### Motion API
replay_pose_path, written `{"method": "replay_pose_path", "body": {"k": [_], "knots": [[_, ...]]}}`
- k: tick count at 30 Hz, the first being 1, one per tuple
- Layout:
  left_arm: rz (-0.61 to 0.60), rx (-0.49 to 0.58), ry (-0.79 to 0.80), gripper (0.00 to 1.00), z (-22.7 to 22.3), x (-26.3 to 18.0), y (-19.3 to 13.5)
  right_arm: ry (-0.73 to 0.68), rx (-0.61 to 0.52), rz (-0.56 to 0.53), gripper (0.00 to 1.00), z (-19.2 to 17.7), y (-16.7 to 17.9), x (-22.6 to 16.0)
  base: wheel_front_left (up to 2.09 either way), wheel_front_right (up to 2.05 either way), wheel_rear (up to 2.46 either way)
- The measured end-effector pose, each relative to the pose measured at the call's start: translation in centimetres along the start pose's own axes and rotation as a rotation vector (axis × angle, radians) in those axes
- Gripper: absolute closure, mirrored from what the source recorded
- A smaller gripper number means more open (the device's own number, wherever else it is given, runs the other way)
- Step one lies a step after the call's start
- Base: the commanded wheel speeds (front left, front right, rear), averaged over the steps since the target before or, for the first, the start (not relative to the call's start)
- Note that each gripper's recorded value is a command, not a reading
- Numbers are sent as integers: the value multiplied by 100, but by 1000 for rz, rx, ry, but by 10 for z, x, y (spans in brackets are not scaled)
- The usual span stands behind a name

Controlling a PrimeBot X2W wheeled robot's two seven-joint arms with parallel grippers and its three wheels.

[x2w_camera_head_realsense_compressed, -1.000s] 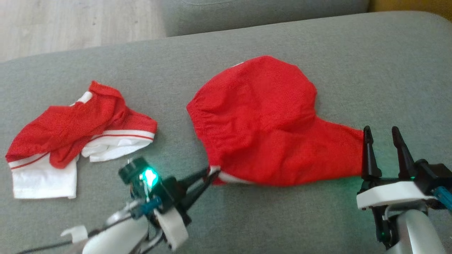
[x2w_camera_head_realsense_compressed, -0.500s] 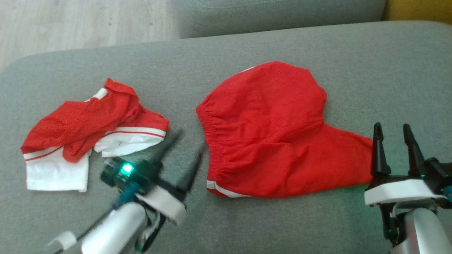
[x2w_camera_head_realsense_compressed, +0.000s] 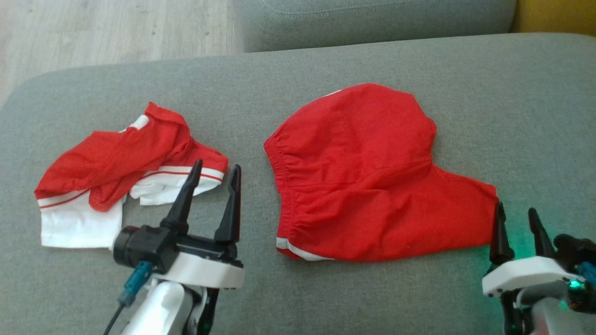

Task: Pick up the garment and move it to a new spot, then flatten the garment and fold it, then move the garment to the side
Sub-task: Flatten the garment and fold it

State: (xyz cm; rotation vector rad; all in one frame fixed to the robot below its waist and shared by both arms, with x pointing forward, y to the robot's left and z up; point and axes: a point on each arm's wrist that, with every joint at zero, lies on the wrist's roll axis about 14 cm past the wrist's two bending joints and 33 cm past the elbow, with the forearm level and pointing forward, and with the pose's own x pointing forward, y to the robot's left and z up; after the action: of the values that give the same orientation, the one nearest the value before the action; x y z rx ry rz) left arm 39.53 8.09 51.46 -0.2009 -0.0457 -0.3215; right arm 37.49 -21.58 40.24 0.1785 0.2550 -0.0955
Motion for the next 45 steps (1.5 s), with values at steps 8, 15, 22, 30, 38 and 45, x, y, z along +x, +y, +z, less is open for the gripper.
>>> {"method": "replay_pose_path", "body": {"k": [8, 15, 22, 30, 38, 45], "knots": [[-18, -13, 22, 0, -12, 4, -1, 63, 75, 2, 0, -12, 10, 23, 0, 0, 0], [-23, -18, 34, 0, -18, 7, -1, 134, 71, 12, 4, -29, 17, 32, 0, 0, 0], [-25, -9, 43, 0, -23, 9, 2, 107, 51, 45, 100, -17, 28, 43, 0, 0, 0], [-30, -24, 21, 0, -16, 10, -4, -47, 39, 72, 100, 32, 33, 46, 0, 0, 0], [-19, -21, 2, 0, -9, 4, -4, -162, 3, 91, 100, 61, 34, 30, 0, 0, 0], [2, -35, 6, 0, -11, 0, 3, -191, -58, 148, 100, 83, 55, 39, 0, 0, 0]]}}
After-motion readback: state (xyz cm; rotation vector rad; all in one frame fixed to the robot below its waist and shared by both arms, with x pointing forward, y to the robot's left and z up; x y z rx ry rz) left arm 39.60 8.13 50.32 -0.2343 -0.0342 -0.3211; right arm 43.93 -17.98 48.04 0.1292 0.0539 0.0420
